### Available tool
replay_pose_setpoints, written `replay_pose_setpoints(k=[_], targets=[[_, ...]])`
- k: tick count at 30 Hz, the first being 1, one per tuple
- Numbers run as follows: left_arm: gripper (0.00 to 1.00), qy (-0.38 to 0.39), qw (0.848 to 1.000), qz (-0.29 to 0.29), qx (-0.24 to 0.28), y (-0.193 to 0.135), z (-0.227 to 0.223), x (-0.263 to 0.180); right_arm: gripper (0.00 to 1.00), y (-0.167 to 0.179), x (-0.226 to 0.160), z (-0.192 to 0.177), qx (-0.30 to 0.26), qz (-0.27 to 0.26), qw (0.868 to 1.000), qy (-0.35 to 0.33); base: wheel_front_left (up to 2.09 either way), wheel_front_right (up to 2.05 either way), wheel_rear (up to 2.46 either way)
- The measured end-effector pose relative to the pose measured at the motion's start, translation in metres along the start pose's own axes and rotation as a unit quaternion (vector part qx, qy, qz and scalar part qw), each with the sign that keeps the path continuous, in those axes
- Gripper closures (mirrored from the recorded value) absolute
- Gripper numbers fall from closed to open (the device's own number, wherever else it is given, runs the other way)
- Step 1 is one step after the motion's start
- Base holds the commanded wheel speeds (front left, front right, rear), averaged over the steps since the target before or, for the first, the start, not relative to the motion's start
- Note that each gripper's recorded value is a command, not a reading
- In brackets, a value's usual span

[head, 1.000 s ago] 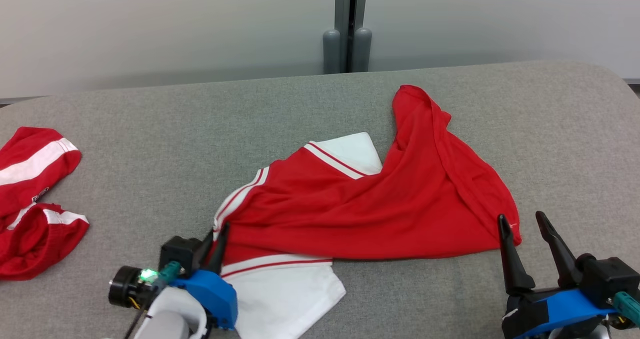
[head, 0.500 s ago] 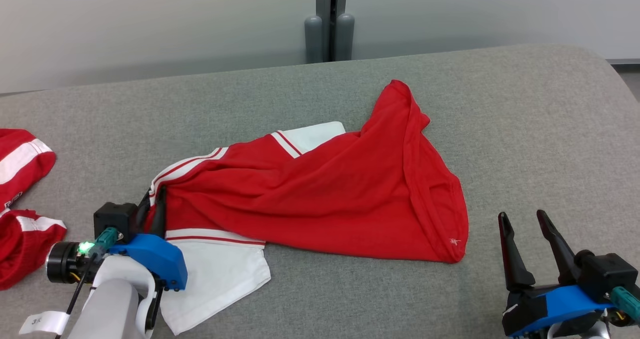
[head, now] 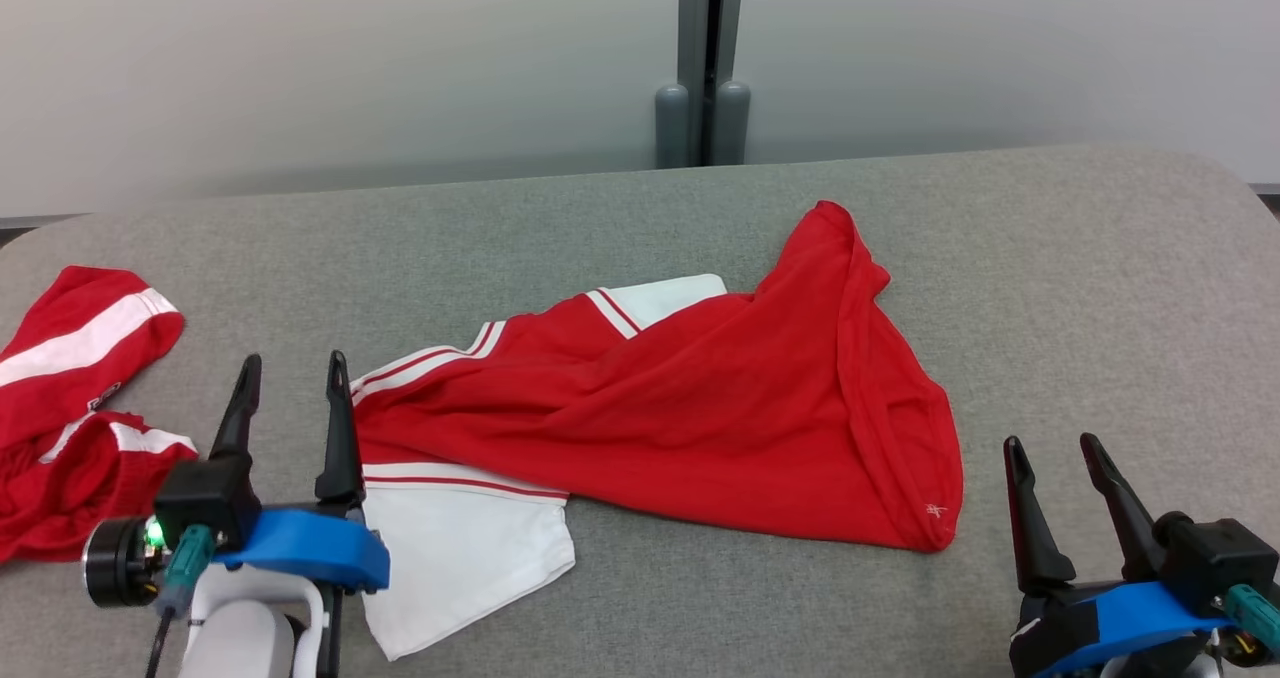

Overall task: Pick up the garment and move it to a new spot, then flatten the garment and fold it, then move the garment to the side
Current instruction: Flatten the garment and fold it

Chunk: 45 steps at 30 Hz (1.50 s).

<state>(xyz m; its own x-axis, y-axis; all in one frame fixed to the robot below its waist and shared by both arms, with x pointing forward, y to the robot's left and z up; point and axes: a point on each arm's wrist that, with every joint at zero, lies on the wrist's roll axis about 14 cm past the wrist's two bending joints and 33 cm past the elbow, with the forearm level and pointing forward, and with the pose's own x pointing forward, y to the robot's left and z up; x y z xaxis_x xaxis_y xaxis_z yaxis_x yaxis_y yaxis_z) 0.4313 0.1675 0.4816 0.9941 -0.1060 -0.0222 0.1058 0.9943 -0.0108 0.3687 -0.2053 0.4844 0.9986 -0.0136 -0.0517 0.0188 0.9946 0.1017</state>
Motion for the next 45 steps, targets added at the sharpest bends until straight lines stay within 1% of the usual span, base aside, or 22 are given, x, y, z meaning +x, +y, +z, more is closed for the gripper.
replay_pose_setpoints(k=[3,9,15,20,24,29,33,35,41,45], targets=[[0.00,-0.022,1.000,0.020,-0.009,0.003,0.010,-0.018,0.00,0.005,0.001,0.000,-0.001,0.008,1.000,-0.001,0.00,0.00,0.00],[0.00,-0.062,0.996,0.059,-0.006,0.016,0.031,-0.045,0.00,0.012,0.004,0.003,-0.001,0.018,1.000,-0.002,0.00,0.00,0.00],[0.00,-0.062,0.995,0.083,-0.002,0.025,0.030,-0.068,0.00,0.013,0.003,-0.001,-0.003,0.021,1.000,0.006,0.00,0.00,0.00],[0.00,-0.056,0.994,0.090,-0.001,0.027,0.026,-0.075,0.00,0.015,0.003,-0.004,-0.005,0.024,1.000,0.014,0.00,0.00,0.00],[0.00,-0.055,0.994,0.092,0.003,0.031,0.025,-0.077,0.00,0.022,0.006,-0.008,-0.018,0.039,0.999,0.027,0.00,0.00,0.00],[0.00,-0.050,0.995,0.090,0.004,0.031,0.022,-0.074,0.00,0.036,0.027,0.002,-0.046,0.071,0.996,0.029,0.00,0.00,0.00],[0.00,-0.045,0.995,0.088,0.004,0.031,0.019,-0.070,0.00,0.038,0.042,-0.010,-0.073,0.083,0.992,0.065,0.00,0.00,0.00],[0.00,-0.043,0.995,0.087,0.002,0.031,0.017,-0.067,0.00,0.037,0.050,-0.027,-0.085,0.087,0.988,0.099,0.00,0.00,0.00],[0.00,-0.034,0.995,0.094,-0.002,0.034,0.011,-0.066,0.00,0.042,0.053,-0.076,-0.094,0.102,0.975,0.172,0.00,0.00,0.00],[0.00,-0.031,0.994,0.100,0.000,0.038,0.009,-0.064,0.00,0.045,0.055,-0.098,-0.094,0.109,0.969,0.199,0.00,0.00,0.00]])
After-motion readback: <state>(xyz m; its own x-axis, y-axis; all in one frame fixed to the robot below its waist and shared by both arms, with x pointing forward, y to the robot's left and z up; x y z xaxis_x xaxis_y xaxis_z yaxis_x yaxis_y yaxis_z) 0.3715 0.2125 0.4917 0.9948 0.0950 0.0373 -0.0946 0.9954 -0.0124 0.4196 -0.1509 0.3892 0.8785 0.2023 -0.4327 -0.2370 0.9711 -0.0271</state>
